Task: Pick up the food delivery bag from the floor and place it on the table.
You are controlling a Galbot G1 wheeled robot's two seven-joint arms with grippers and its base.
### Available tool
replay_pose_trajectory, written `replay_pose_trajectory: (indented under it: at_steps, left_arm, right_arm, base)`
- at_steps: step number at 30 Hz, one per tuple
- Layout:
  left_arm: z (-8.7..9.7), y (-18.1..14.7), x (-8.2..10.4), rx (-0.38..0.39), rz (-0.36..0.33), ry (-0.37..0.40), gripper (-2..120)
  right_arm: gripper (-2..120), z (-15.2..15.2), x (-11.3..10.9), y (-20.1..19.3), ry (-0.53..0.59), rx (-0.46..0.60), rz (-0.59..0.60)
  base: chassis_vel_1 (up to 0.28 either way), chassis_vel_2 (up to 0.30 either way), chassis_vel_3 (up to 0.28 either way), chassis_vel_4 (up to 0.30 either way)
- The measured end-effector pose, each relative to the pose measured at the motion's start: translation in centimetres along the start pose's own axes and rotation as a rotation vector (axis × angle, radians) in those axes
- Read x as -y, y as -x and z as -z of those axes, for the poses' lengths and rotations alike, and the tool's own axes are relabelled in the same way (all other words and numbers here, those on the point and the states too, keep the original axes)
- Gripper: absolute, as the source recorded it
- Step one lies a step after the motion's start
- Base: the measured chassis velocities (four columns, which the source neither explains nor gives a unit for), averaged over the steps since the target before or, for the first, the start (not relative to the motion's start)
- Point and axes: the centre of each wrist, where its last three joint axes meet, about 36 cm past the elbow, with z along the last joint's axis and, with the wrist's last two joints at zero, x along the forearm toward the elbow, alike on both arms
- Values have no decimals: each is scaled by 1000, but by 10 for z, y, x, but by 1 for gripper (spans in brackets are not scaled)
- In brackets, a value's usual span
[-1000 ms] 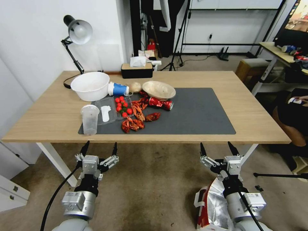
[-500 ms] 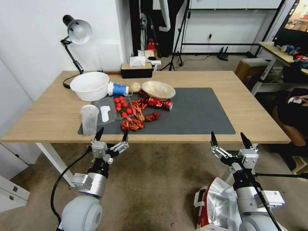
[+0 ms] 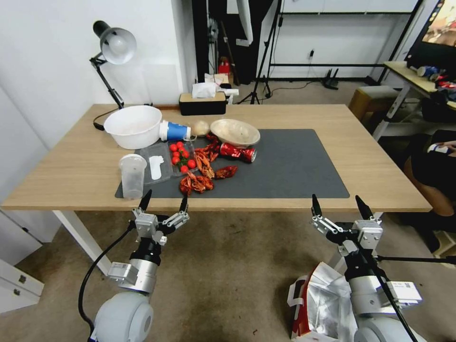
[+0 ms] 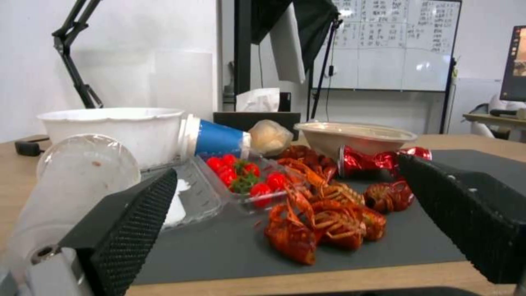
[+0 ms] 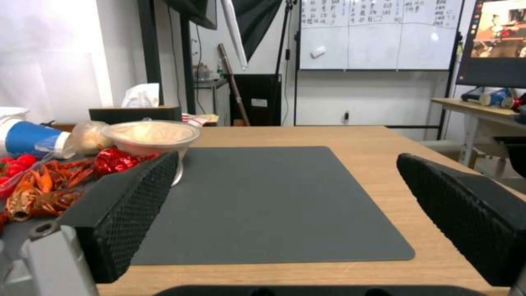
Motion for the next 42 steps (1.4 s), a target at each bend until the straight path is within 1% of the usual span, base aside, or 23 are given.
replay_pose_trajectory:
  at_steps: [17, 33, 42]
  left_arm:
    - [-2, -7, 1, -5, 5, 10, 100]
    - [2, -12, 4, -7, -7, 18, 100]
    - [1, -13, 5, -9, 11, 17, 100]
  right_arm:
    - [100, -1, -1, -1, 3, 2, 0]
    - [100, 3, -1, -3, -13, 9, 9]
    - [100, 2, -2, -3, -25, 6, 7]
  base:
    - [0, 0, 0, 0]
    - [0, 0, 0, 0]
    - [0, 0, 0, 0]
